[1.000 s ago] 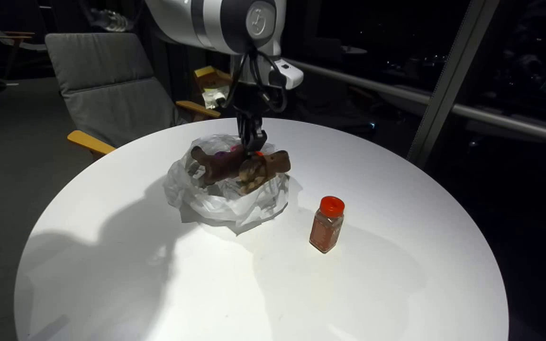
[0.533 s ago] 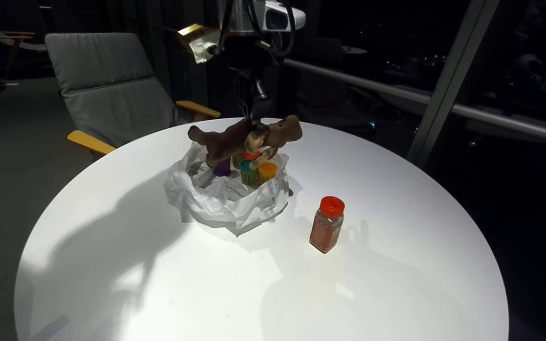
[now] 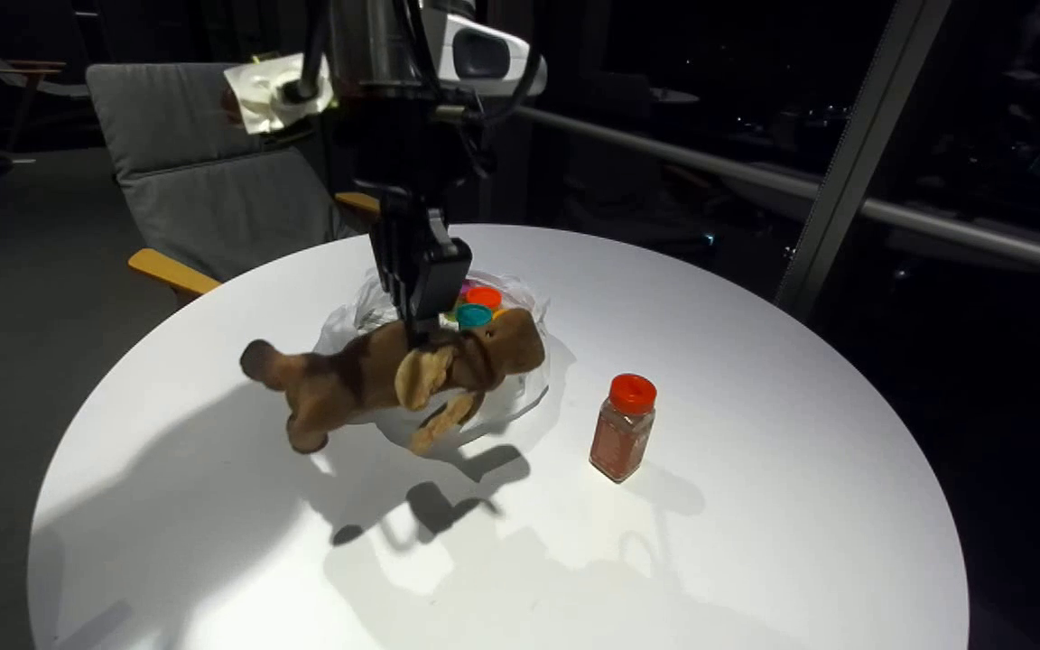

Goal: Remove the contents from the bag and put them on the table.

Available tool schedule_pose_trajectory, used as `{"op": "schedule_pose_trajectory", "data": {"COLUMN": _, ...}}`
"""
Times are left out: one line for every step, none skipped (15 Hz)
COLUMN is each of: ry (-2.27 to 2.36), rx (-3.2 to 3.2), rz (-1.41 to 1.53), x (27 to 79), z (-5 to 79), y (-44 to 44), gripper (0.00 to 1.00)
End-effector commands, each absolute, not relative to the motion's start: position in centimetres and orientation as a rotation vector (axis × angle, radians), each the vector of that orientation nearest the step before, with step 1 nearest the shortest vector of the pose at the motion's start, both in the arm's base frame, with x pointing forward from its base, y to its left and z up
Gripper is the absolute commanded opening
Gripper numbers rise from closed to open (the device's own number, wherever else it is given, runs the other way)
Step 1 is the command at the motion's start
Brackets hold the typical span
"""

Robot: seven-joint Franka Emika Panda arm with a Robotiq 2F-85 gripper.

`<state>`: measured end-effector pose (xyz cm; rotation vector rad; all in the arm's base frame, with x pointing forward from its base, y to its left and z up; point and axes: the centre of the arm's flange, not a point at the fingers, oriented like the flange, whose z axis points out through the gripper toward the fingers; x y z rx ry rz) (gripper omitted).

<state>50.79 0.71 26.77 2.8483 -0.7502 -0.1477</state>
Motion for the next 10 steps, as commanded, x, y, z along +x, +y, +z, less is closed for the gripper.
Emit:
{"op": "schedule_pose_trajectory", "data": {"ry": -0.642, "rx": 2.873, "rz": -0.293, "x": 50.0, "z": 23.2, "y": -2.0, "gripper": 0.03}}
{"op": "schedule_pose_trajectory", "data": {"ry": -0.604, "rx": 2.885, "rz": -0.341, "x": 50.1, "z": 21.3, "y": -2.1, "gripper": 0.03}}
{"op": "schedule_pose_trajectory", "data": {"ry": -0.586, "rx": 2.874, "rz": -0.375, "x": 50.7, "z": 19.4, "y": -2.5, "gripper": 0.03}}
{"op": "schedule_pose_trajectory", "data": {"ry": -0.574, "rx": 2.86, "rz": -0.396, "x": 51.3, "z": 17.9, "y": -2.9, "gripper": 0.03}}
{"op": "schedule_pose_trajectory", "data": {"ry": -0.587, "rx": 2.83, "rz": -0.413, "x": 52.1, "z": 16.2, "y": -3.2, "gripper": 0.03}}
{"op": "schedule_pose_trajectory", "data": {"ry": -0.606, "rx": 2.807, "rz": -0.439, "x": 52.5, "z": 14.9, "y": -3.4, "gripper": 0.03}}
{"op": "schedule_pose_trajectory", "data": {"ry": -0.629, "rx": 2.792, "rz": -0.462, "x": 53.1, "z": 13.9, "y": -3.5, "gripper": 0.03}}
{"op": "schedule_pose_trajectory", "data": {"ry": -0.644, "rx": 2.777, "rz": -0.471, "x": 53.6, "z": 13.1, "y": -3.7, "gripper": 0.03}}
{"op": "schedule_pose_trajectory", "data": {"ry": -0.664, "rx": 2.762, "rz": -0.469, "x": 54.0, "z": 12.5, "y": -4.0, "gripper": 0.03}}
{"op": "schedule_pose_trajectory", "data": {"ry": -0.7, "rx": 2.736, "rz": -0.454, "x": 54.5, "z": 12.4, "y": -4.5, "gripper": 0.03}}
